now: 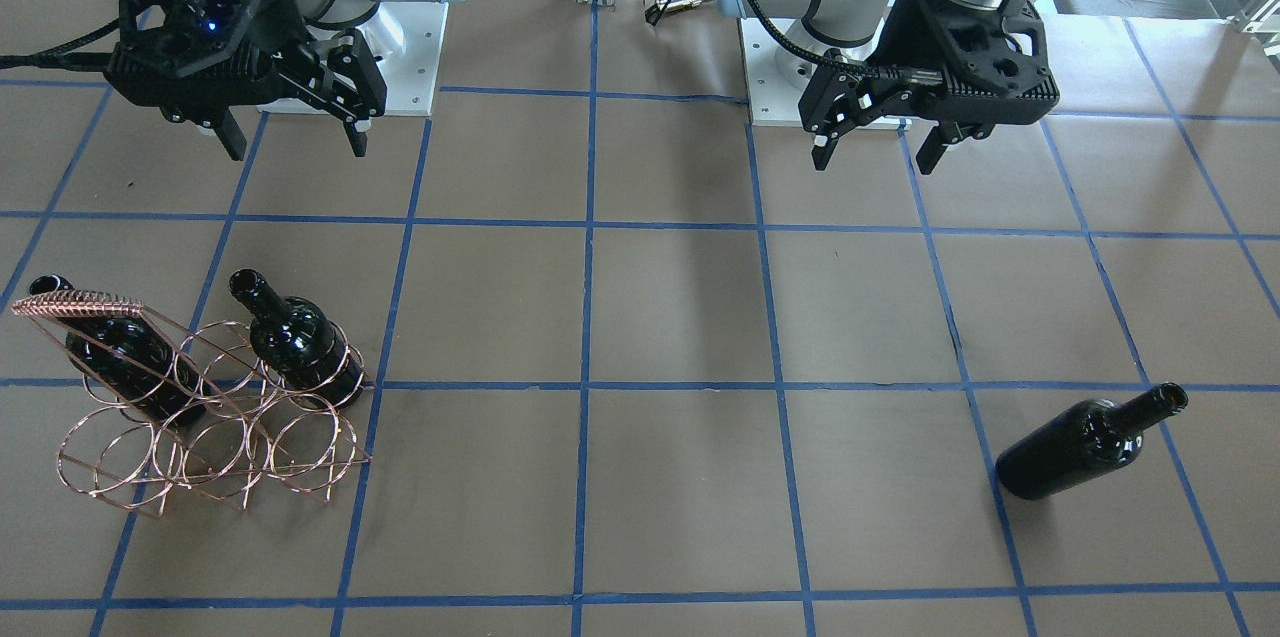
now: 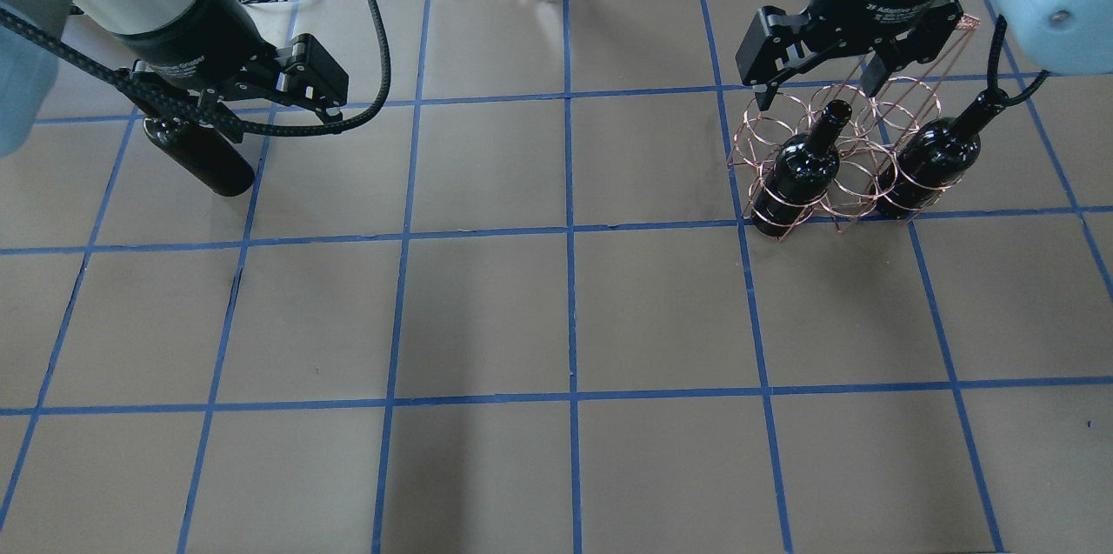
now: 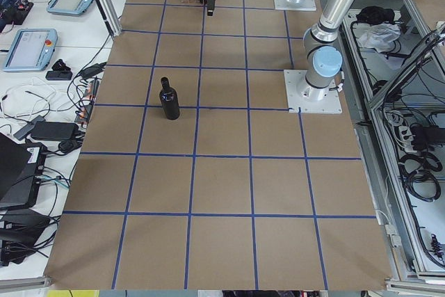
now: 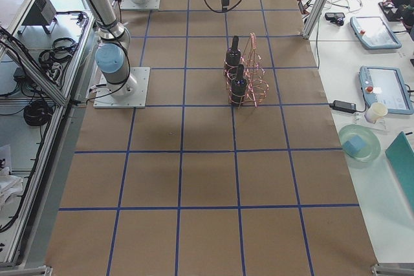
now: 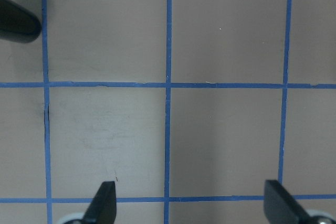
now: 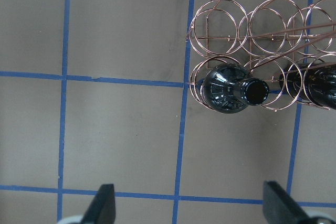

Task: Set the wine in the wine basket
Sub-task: 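Lower the left gripper onto the neck of the lying dark bottle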

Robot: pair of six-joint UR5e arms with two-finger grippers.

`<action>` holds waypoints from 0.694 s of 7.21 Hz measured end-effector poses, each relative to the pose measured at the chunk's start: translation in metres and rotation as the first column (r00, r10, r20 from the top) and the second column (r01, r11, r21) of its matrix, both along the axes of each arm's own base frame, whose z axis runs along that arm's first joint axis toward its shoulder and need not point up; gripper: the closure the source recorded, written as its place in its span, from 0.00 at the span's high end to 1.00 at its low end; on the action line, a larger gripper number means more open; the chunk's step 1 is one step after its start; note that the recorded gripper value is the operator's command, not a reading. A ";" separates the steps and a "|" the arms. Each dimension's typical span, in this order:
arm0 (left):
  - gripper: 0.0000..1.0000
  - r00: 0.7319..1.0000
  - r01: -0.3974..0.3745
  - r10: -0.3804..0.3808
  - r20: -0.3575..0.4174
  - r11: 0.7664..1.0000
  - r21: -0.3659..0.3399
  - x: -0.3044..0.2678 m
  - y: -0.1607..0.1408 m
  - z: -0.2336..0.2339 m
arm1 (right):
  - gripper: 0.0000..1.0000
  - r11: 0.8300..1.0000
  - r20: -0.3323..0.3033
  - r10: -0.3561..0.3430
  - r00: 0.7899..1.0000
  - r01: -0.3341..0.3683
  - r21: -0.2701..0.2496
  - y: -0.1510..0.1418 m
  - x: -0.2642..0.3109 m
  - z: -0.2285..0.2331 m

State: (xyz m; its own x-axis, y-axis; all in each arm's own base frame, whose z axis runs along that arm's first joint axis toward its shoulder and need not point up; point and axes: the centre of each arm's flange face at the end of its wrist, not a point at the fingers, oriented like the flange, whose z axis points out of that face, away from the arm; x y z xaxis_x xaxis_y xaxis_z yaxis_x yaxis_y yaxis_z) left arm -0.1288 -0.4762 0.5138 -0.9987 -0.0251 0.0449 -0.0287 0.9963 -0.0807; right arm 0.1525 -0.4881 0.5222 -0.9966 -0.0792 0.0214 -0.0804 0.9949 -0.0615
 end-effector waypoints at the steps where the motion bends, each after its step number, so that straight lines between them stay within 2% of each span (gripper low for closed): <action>1: 1.00 1.000 0.000 0.000 0.000 1.000 0.003 0.000 0.001 0.000 | 1.00 1.000 0.001 0.000 1.000 0.000 -0.001 -0.001 0.000 -0.001; 5: 1.00 1.000 -0.005 0.005 0.001 1.000 0.015 0.002 0.004 0.000 | 1.00 1.000 0.022 0.011 1.000 -0.011 0.015 -0.009 0.003 -0.011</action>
